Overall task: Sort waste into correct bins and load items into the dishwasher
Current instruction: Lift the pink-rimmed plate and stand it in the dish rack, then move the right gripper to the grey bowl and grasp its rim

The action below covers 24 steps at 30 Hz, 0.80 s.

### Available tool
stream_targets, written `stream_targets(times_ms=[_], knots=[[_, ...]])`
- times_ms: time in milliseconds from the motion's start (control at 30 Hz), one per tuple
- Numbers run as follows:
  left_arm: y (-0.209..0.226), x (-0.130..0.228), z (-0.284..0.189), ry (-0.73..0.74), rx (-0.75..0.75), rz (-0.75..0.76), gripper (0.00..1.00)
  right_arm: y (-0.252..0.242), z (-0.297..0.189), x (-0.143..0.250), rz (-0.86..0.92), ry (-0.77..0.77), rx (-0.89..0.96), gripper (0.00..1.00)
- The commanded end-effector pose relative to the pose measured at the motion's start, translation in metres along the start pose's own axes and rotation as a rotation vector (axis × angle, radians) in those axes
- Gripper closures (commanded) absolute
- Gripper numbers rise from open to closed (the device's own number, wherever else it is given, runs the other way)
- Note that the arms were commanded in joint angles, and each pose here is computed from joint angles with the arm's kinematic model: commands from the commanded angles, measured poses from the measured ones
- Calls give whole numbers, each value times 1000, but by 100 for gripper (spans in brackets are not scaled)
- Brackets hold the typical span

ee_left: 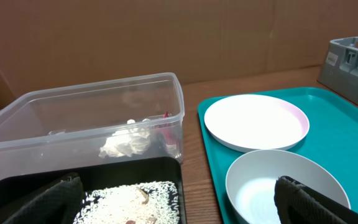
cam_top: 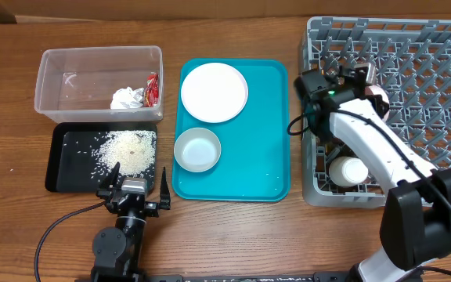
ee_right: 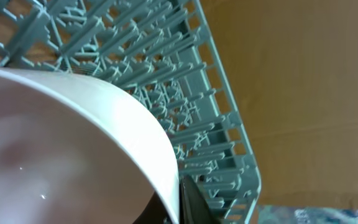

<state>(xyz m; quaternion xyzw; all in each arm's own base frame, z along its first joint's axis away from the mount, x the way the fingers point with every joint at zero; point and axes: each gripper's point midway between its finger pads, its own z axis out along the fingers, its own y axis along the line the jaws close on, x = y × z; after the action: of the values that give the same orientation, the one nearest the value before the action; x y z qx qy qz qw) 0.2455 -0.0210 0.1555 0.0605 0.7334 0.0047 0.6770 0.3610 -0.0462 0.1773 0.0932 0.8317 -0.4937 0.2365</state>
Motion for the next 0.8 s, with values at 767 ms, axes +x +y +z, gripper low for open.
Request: stream_targets(times_ms=[767], knots=[[0,1,0,-2,0,18,0,93,-85,77,-161,250,-495,82]])
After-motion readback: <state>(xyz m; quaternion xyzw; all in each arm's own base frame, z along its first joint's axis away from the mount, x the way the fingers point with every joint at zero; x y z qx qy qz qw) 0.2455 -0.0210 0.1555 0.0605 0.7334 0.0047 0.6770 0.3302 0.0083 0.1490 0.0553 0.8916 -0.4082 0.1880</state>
